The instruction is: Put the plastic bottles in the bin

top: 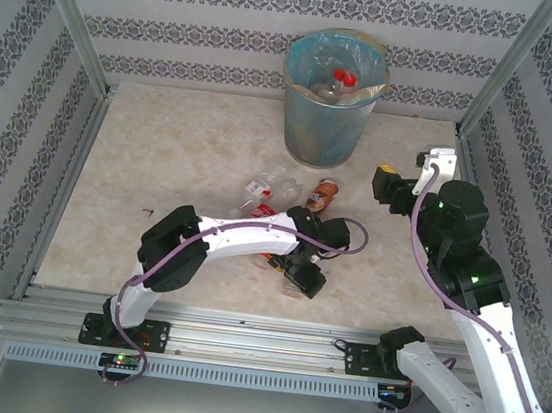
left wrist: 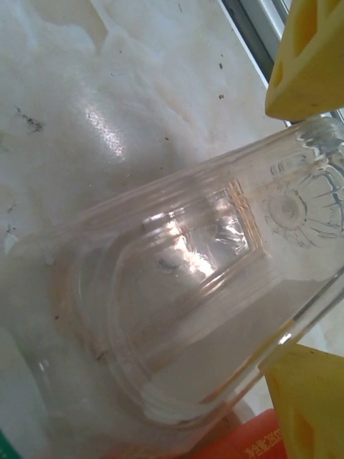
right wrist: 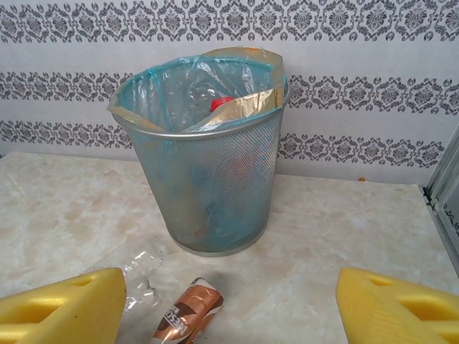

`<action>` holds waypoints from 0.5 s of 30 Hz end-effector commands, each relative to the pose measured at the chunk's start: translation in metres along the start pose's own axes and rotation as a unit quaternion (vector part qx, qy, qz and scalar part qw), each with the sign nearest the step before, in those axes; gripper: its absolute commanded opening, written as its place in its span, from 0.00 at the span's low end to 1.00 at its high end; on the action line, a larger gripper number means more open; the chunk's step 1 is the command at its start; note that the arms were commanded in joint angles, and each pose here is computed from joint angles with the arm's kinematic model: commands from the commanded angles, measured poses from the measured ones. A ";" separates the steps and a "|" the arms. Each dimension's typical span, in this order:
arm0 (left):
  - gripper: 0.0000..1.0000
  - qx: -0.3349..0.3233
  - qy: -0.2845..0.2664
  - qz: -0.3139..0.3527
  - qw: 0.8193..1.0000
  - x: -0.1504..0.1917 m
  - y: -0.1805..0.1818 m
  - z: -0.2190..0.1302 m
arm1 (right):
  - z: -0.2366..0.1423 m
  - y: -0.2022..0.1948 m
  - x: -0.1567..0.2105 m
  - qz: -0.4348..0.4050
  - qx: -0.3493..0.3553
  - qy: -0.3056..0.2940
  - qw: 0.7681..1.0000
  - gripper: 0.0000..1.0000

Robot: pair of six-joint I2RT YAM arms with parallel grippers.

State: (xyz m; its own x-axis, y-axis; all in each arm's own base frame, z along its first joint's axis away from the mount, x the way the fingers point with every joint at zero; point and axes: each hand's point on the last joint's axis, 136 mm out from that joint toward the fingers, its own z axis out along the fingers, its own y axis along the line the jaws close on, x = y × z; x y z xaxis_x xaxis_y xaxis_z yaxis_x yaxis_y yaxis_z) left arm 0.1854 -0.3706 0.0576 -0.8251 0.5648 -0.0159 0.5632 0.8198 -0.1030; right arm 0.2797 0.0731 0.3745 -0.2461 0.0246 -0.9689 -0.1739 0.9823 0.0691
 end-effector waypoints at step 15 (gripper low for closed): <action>0.74 -0.006 0.009 0.019 1.000 0.011 0.010 0.008 | 0.003 0.002 -0.017 0.023 -0.004 -0.012 1.000 0.77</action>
State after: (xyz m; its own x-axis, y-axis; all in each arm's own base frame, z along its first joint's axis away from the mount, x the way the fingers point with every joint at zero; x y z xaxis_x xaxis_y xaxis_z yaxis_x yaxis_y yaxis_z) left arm 0.1838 -0.3668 0.0537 -0.8095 0.5867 -0.0215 0.5856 0.8042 -0.1021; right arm 0.2885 0.0769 0.3742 -0.2634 0.0304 -0.9642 -0.1735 0.9817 0.0783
